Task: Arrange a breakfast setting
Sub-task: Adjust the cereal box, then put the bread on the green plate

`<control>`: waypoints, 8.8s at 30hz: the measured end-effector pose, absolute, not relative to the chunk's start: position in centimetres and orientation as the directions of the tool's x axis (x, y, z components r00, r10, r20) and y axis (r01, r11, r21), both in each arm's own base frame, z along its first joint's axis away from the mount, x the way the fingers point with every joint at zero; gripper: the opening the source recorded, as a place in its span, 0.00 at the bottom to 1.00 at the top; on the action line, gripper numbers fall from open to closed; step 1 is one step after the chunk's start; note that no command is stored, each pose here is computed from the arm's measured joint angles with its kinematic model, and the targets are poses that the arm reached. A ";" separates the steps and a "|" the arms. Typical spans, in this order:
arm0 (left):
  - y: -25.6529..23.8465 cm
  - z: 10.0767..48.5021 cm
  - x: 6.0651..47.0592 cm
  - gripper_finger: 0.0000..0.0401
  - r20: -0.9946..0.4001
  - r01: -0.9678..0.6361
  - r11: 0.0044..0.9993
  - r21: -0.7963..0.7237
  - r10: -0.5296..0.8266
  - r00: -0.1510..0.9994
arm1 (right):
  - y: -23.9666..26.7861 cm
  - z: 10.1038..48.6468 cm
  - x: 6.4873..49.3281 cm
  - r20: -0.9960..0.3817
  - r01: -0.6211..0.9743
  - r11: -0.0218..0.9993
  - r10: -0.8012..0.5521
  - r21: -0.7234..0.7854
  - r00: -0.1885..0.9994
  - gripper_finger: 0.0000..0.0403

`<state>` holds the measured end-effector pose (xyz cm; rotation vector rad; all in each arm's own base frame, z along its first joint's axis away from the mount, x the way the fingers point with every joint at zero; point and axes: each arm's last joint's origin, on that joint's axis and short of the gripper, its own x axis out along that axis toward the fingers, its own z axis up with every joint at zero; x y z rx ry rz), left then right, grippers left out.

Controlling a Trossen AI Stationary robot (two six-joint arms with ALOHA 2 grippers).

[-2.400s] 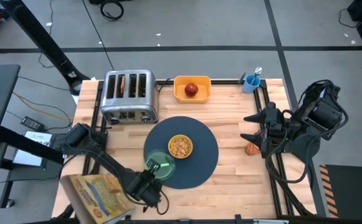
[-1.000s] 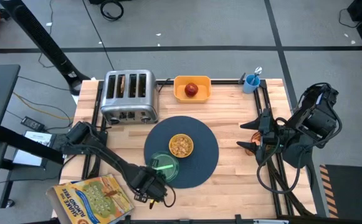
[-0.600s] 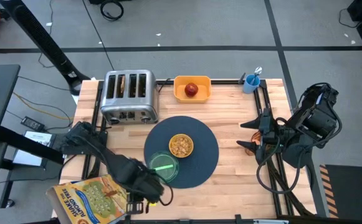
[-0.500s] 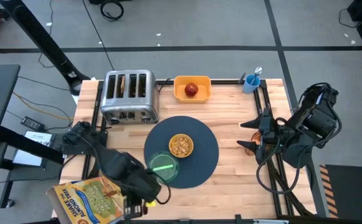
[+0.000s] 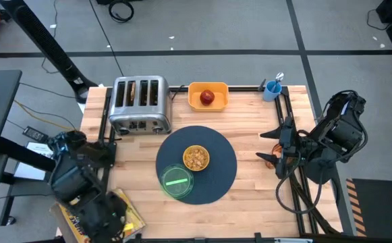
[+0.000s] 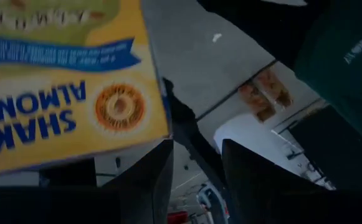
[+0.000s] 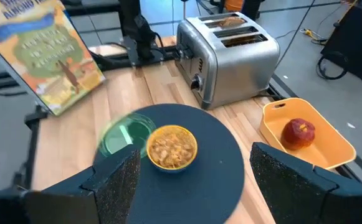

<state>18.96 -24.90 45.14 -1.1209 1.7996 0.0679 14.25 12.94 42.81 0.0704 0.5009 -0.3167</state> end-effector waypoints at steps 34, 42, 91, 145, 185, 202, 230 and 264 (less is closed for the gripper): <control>-26.7 42.7 16.8 0.36 -0.876 -0.716 0.604 -0.350 -0.481 0.022 | 12.8 40.6 15.3 -0.505 0.364 0.930 -0.338 -0.050 0.794 0.76; -24.9 42.7 19.4 0.36 -0.888 -0.640 0.652 -0.407 -0.446 0.111 | 12.8 40.6 15.3 -0.509 0.361 0.931 -0.334 -0.048 0.793 0.76; -24.2 39.3 20.8 0.36 -0.953 -0.593 0.757 -0.277 -0.296 0.067 | 12.3 40.5 15.7 -0.528 0.356 0.930 -0.347 -0.088 0.775 0.76; -15.1 47.6 16.5 0.36 -0.756 -0.595 0.565 -0.572 -0.082 0.649 | 12.5 40.5 15.7 -0.555 0.339 0.940 -0.306 -0.047 0.773 0.76; 11.2 34.6 18.4 0.36 -0.677 -1.000 -0.021 0.022 0.736 -0.030 | 19.7 38.9 18.9 -0.436 0.336 0.906 -0.202 0.257 0.877 0.74; 15.3 29.4 17.1 0.36 -0.737 -0.996 -0.057 0.062 0.671 -0.085 | 19.2 39.0 20.3 -0.430 0.373 0.859 -0.206 0.351 0.879 0.74; 13.4 33.1 15.9 0.05 -0.740 -0.998 0.068 0.004 0.671 0.043 | 19.2 39.0 20.3 -0.431 0.346 0.898 -0.207 0.274 0.878 0.74; -7.6 33.5 23.4 0.05 -0.504 -0.192 0.928 -0.319 0.005 0.864 | 19.1 38.7 20.7 -0.524 0.276 0.909 -0.077 0.313 0.848 0.73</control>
